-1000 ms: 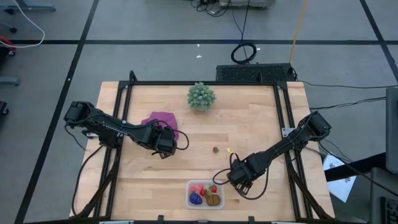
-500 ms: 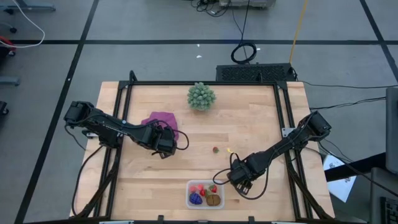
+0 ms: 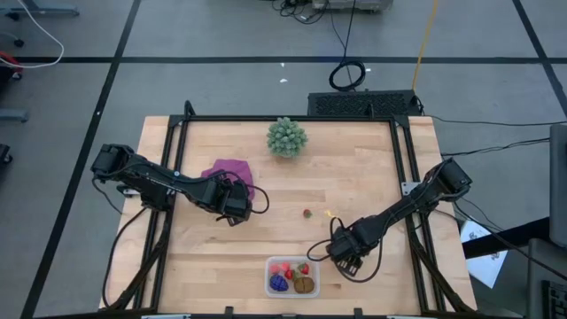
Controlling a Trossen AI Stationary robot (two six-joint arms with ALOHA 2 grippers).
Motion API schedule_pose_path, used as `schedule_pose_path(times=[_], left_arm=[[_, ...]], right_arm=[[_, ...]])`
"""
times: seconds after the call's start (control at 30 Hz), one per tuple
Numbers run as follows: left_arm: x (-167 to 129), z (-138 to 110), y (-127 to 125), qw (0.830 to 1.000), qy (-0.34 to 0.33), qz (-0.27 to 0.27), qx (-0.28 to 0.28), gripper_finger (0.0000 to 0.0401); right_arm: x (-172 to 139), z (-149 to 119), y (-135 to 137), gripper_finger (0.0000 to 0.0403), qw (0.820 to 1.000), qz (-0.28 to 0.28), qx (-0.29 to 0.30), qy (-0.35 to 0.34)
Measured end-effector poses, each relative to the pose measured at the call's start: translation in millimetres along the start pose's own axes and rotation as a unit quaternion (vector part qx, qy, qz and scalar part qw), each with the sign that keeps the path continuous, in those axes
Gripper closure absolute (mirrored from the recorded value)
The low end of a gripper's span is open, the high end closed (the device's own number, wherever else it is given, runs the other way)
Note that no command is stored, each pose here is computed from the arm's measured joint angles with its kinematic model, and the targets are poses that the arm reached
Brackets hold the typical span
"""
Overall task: Pick and placing Produce into tupperware
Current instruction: Put the red cherry into the transparent container
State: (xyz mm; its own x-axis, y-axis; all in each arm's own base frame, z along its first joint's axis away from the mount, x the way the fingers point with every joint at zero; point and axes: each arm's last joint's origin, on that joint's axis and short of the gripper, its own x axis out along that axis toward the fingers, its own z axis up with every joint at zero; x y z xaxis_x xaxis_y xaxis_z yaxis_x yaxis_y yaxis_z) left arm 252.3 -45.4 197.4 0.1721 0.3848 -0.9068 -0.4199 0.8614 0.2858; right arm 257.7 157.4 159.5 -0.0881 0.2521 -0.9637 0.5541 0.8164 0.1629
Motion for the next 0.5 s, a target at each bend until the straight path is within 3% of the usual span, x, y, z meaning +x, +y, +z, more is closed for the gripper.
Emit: schedule_pose_path(times=[0.5], left_arm=[[0.0,0.0,-0.1,1.000,0.000,0.000,-0.001,0.0171]], right_arm=[[7.1,-0.1,-3.4,0.0190,1.000,0.012,-0.004,0.009]])
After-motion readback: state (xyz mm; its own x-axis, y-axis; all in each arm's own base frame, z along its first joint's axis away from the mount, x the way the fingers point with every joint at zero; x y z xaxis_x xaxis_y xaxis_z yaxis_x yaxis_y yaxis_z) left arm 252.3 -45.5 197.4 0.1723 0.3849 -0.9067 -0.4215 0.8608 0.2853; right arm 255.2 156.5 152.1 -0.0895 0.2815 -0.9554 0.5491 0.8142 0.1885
